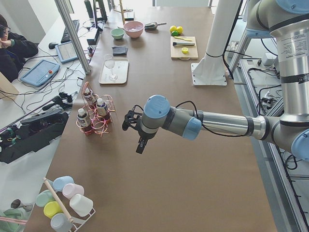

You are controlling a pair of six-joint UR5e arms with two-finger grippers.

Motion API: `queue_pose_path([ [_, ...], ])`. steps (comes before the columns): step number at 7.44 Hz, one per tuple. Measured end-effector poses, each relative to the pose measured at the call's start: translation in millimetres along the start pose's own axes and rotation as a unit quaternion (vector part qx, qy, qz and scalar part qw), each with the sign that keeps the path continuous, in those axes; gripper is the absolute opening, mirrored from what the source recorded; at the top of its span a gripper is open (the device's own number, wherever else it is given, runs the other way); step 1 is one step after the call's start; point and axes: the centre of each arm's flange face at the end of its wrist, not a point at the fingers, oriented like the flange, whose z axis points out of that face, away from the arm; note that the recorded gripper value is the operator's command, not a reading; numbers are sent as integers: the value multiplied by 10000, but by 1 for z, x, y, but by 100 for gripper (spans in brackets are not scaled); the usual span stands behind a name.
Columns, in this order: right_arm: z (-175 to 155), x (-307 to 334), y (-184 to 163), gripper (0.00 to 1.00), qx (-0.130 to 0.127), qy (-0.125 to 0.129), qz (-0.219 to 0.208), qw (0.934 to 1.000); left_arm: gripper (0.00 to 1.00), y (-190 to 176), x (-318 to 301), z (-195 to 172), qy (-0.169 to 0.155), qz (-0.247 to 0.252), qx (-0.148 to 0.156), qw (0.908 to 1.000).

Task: Take tea from basket to plate

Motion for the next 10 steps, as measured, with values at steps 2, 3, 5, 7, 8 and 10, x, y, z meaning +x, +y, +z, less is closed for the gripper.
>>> queue_pose_path([
  [2,0,0,0,100,2,1,-8,10000,98,-63,19,-6,19,493,255,9985],
  [3,0,0,0,100,0,0,-7,10000,98,-90,32,-6,10,731,347,9967],
  [5,0,0,-1,100,-2,0,-10,10000,98,-147,74,2,-277,1371,494,9889],
  [7,-1,0,-3,100,6,4,-22,10000,97,-197,112,9,-345,1862,578,9802],
  [8,-1,0,-3,100,8,5,-22,10000,97,-227,131,3,-367,2357,591,9693],
  [10,-1,0,-3,100,10,5,-24,10000,97,-284,148,-9,-603,3787,429,9226],
])
